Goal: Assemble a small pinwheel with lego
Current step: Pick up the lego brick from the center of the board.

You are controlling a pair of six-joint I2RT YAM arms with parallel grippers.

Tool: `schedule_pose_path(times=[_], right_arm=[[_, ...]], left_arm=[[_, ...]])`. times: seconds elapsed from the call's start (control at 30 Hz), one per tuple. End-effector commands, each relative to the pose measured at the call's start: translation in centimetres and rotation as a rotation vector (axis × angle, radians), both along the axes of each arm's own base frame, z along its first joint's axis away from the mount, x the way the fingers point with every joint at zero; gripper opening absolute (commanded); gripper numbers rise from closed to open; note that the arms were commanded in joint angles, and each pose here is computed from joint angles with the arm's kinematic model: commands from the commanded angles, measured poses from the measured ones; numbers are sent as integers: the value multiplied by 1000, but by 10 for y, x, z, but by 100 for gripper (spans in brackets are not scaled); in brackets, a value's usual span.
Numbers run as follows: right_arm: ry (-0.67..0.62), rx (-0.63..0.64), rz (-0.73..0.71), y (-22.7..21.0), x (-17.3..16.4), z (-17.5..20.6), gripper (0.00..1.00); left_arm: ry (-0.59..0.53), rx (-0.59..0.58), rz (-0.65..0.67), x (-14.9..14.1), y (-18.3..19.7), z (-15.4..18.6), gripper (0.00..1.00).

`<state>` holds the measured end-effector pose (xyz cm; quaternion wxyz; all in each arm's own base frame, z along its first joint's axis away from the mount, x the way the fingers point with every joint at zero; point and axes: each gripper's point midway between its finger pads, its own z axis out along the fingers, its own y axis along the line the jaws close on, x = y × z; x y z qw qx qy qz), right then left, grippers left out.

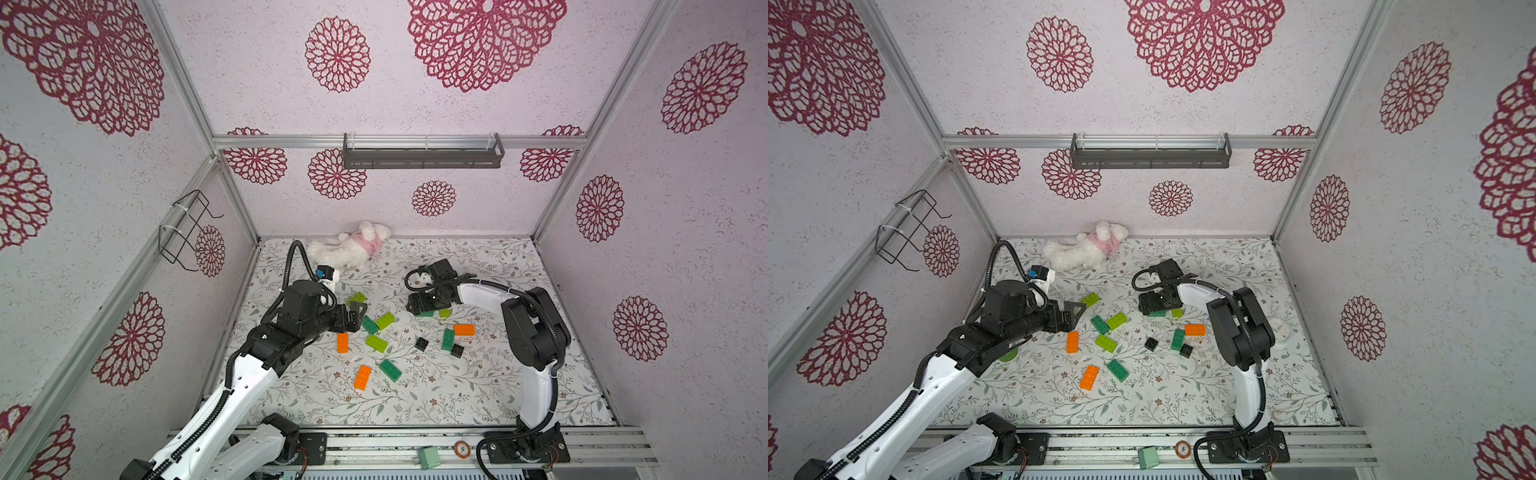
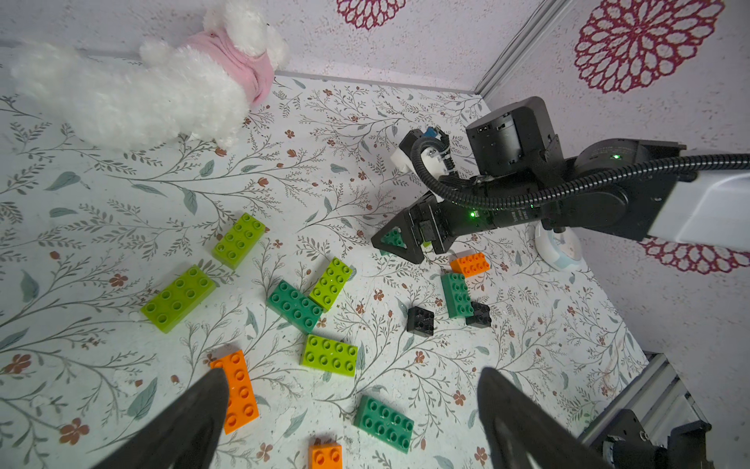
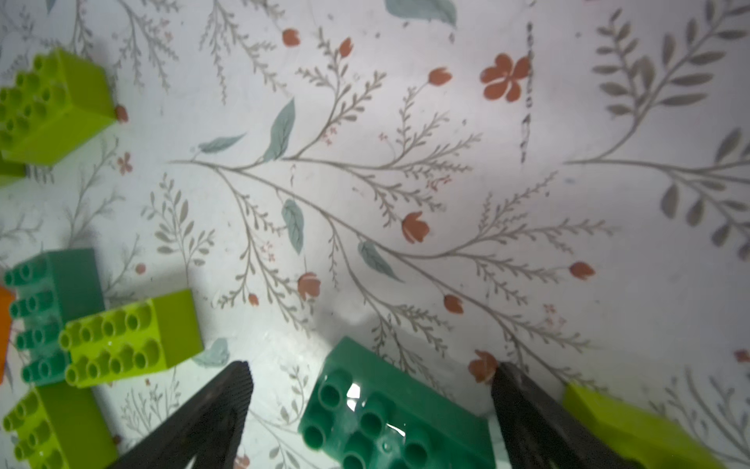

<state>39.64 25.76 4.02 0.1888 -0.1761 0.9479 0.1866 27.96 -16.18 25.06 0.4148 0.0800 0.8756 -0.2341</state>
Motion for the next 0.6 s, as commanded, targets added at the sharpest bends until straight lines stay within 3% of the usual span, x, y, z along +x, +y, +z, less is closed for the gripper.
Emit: schedule_pose_path(times=[0.0, 0.23, 0.47, 0.57], right_arm=[[23, 50, 21, 5, -22, 22, 93], [-32, -51, 41, 5, -39, 28, 79], [-71, -171, 13, -1, -17, 16, 76], [-76, -200, 18, 0, -13, 12, 68]], left_arm=[[-5, 16, -8, -2, 0, -2, 97], [-1, 21, -4, -1, 1, -3, 97], [-1, 21, -1, -1, 1, -4, 97], [0, 19, 1, -1, 1, -4, 97]])
